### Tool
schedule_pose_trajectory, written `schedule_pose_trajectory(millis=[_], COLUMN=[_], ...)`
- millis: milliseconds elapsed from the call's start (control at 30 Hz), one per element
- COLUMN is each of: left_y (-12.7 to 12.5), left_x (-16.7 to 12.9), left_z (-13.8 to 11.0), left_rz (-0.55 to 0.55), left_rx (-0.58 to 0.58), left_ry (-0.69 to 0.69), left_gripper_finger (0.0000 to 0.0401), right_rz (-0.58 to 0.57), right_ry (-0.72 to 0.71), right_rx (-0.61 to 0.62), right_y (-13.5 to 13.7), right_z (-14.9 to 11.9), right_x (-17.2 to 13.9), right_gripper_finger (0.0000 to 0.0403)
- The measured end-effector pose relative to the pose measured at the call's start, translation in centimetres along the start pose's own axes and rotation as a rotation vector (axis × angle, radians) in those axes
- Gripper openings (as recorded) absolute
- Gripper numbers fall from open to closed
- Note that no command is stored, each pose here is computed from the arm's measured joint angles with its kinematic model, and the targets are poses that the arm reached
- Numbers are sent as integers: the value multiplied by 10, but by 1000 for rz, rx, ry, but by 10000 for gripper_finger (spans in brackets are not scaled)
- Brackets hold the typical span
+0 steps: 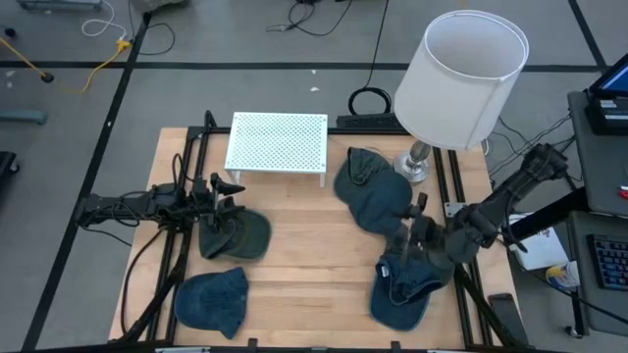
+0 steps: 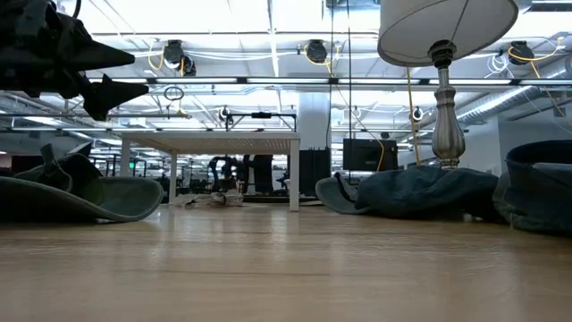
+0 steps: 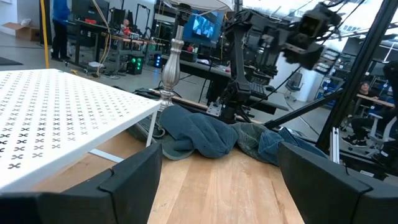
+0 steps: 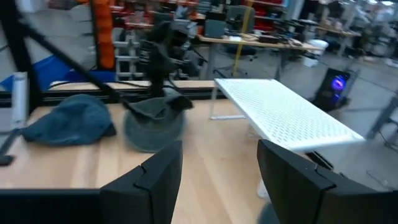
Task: Pick & Place hat
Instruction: Put the bottom right blue cap on the shelf
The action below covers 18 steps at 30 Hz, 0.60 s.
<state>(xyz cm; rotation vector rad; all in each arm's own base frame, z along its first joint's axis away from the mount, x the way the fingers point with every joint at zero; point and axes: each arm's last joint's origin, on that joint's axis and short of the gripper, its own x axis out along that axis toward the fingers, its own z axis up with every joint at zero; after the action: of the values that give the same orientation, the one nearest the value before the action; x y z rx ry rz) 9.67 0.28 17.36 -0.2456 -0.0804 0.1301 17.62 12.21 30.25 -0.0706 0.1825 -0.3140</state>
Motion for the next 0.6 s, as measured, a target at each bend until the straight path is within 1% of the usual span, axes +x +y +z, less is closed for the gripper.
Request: schedule_pose_trajectory(millis=[167,367,500,600], left_y=[0,0,0,0], left_x=[0,0,0,0], left_z=[0,0,0,0], left_rz=[0,0,0,0], left_rx=[0,0,0,0], left_ry=[0,0,0,0], left_gripper_finger=[324,324,324,324], right_rz=[53,120,246,360], right_ry=[45,86,156,246], right_rx=[-112,-154,-168,-161], right_y=[24,47,59,65], right_z=[21,50,65,70], right_x=[-6,-19,-30,-37], right_gripper_finger=[201,201,201,200])
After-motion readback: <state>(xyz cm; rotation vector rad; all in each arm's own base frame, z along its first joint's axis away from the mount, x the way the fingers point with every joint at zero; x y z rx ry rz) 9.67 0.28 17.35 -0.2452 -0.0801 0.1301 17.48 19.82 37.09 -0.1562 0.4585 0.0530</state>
